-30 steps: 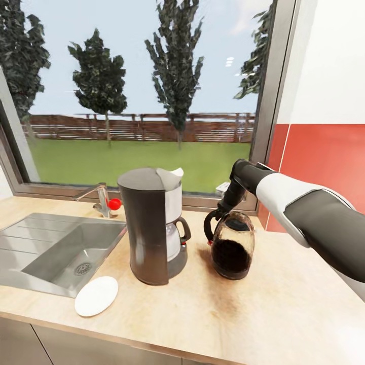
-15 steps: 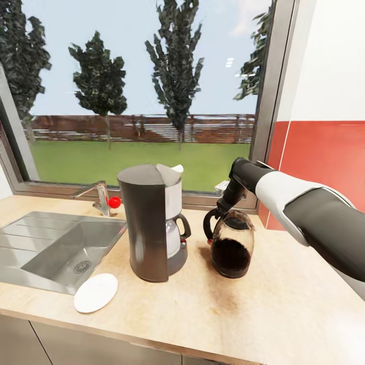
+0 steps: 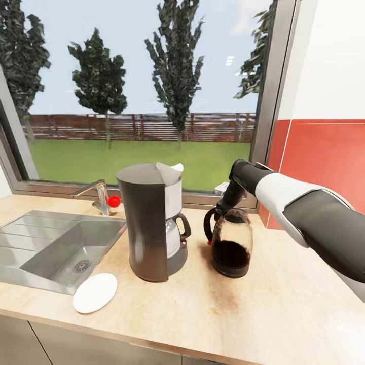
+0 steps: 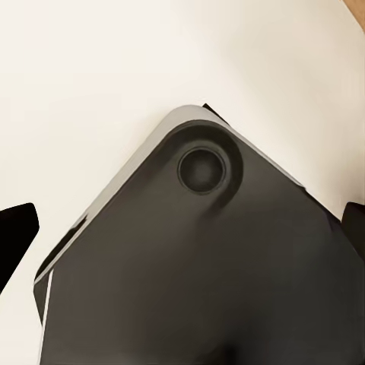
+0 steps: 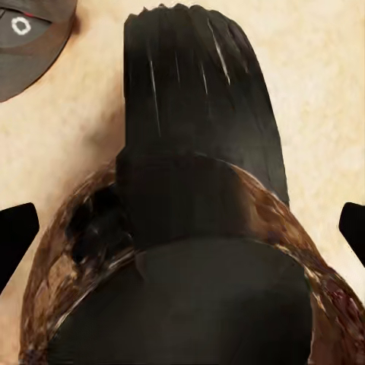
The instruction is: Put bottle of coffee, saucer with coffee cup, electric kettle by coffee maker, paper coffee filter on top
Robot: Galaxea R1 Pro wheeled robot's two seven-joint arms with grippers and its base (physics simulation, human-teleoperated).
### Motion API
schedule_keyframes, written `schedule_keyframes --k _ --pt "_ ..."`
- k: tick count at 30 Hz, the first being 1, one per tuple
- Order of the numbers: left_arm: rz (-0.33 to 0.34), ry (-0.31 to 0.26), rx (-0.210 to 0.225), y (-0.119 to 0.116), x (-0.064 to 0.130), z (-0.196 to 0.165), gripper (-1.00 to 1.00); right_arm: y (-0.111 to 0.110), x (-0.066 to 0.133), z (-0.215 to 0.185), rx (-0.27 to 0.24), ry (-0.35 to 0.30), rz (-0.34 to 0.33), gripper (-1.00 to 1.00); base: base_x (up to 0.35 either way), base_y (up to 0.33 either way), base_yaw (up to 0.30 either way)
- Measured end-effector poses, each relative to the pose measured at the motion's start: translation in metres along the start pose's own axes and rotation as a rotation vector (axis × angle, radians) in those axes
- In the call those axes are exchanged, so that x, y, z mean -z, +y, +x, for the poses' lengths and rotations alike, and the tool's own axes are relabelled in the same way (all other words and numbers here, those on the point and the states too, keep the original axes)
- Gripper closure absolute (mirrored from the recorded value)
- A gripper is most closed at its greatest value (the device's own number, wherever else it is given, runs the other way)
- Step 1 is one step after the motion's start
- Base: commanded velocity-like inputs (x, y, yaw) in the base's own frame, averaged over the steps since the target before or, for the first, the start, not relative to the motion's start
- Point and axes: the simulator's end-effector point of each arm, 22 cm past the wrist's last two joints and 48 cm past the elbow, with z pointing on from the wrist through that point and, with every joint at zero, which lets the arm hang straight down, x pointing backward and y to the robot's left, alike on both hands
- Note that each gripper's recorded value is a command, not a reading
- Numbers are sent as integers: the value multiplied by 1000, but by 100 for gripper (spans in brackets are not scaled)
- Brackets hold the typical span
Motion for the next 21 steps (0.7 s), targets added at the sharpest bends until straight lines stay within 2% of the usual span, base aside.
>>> schedule_keyframes --k 9,21 --pt "0 0 -1 0 0 0 -100 1 0 -1 1 0 -1 -100 0 0 0" --pt "1 8 -1 1 16 -2 -100 1 15 -6 2 0 0 -100 0 0 0"
